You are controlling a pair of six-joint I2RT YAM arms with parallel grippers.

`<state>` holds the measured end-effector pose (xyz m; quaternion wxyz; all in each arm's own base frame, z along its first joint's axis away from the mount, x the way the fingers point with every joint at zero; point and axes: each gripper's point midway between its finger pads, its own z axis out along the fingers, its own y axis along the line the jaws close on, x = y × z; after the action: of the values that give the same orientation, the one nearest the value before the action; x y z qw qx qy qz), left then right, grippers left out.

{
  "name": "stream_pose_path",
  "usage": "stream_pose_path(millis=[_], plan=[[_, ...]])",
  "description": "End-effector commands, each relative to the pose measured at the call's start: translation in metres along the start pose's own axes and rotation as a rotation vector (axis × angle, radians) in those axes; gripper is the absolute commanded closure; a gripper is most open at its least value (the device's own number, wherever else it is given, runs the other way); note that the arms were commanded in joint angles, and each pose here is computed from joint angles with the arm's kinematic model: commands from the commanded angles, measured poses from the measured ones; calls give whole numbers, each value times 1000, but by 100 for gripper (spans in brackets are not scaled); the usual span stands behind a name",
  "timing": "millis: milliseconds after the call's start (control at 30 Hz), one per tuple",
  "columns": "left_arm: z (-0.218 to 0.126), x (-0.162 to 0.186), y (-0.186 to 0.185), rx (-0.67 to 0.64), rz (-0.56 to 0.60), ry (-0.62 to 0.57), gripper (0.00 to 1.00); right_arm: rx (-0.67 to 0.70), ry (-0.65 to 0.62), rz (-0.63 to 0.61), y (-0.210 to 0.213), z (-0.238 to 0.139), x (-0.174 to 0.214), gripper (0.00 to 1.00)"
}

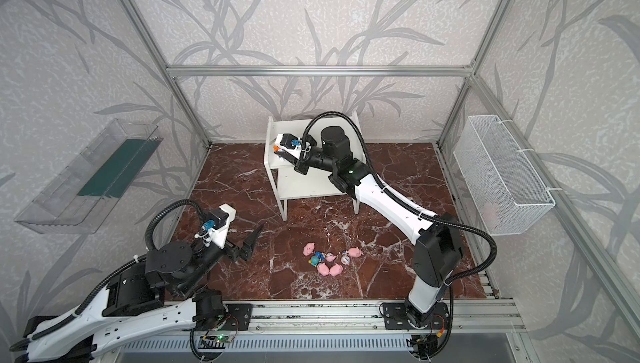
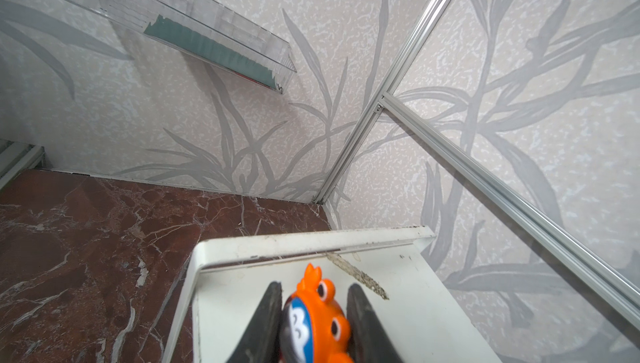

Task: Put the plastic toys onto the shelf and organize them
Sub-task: 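Lower the orange figure onto the top shelf and open the right gripper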

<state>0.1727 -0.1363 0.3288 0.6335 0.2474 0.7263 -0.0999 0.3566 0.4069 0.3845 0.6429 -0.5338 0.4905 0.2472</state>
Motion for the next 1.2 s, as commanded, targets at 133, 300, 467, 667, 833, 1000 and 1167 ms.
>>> stream_pose_path(millis=[133,300,467,667,833,1000,1167], plan=[[1,3,-1,-1,20,-1,1,-6,42,-5,9,-7,8,68],[2,4,-1,-1,21,1,1,15,42,-13,6,-10,6,56],[2,4,-1,-3,21,0,1,29,35,-23,2,-11,1,47],[2,4,-1,-2,21,-1,1,48,46,-34,-1,-17,-1,40],[2,4,-1,-2,25,1,1,78,56,-44,-5,-31,-4,35],[2,8,-2,3,34,11,1,78,85,-83,7,-58,-13,29],[5,17,-9,25,41,43,1,97,103,-78,41,-104,-18,21]])
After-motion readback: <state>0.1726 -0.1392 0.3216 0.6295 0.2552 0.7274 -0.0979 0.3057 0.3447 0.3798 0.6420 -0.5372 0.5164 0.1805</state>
